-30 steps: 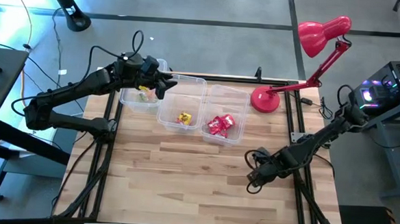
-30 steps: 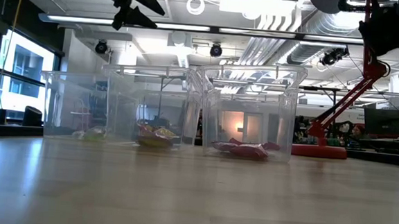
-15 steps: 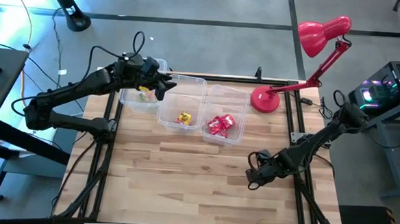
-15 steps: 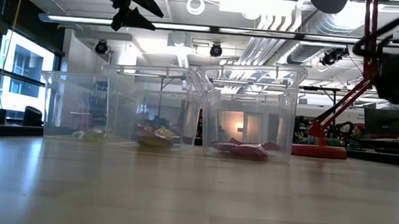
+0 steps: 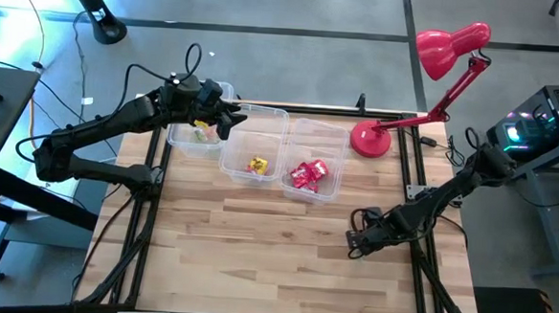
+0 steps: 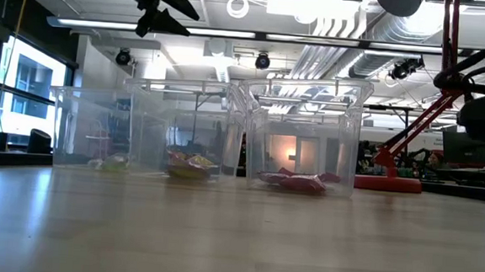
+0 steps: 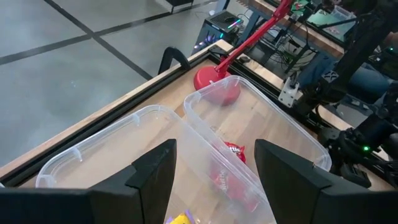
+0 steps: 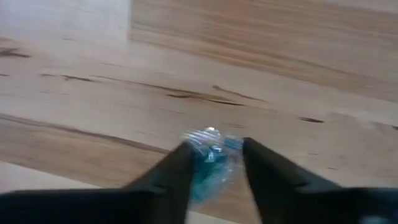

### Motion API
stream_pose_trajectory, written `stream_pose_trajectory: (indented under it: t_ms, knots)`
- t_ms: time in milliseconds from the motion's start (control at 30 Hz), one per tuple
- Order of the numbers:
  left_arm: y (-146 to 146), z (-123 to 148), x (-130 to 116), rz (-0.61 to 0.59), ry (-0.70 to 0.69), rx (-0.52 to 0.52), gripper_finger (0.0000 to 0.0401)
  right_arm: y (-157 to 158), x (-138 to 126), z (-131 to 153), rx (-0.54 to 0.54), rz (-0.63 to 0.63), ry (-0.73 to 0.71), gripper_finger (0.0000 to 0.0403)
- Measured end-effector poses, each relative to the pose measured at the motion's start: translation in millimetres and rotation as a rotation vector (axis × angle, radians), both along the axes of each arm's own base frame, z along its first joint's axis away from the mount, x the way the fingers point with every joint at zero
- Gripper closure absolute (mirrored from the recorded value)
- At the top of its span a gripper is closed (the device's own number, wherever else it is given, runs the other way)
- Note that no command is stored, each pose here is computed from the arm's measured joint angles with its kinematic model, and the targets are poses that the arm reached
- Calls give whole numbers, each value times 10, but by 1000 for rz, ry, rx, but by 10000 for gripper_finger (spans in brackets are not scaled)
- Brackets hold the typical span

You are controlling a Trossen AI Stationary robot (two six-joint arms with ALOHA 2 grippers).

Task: Sort candy
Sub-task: Put the blue gummy into the left transparent bin

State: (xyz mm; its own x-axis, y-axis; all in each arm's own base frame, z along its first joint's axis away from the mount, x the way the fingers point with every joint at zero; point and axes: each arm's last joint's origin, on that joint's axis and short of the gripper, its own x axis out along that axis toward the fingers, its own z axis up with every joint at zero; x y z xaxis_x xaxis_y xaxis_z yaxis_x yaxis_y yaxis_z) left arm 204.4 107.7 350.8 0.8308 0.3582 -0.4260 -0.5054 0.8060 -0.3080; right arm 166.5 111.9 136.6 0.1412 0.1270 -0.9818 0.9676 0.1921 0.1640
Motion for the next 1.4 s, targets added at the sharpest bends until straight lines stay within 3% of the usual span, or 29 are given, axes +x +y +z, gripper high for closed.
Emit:
stream_pose_trajectory:
  t_ms: [100,167,333,500,600,700,900,1033,1200,1400]
  knots:
    - [0,0,0,0,0,0,190,-6,-16,-7,-2,3,19,349]
    - [0,0,0,0,0,0,190,-7,-21,-8,-3,4,23,385]
    - [0,96,18,-16,-104,14,190,13,6,73,-15,21,50,375]
    - [-44,380,35,-117,-379,59,190,58,176,516,-108,98,-4,396]
    - [-144,480,78,-218,-449,160,190,63,348,940,-223,128,-132,393]
    - [-254,442,168,-289,-404,246,190,20,505,1402,-390,146,-298,397]
    - [-457,285,485,-384,-361,256,190,-193,794,2306,-742,170,-638,399]
    - [-602,170,746,-455,-383,255,190,-362,971,2707,-913,263,-786,400]
    - [-729,157,954,-528,-471,121,190,-538,1103,2912,-1067,317,-867,402]
    - [-805,161,1106,-569,-478,88,190,-603,1292,2914,-1064,404,-950,402]
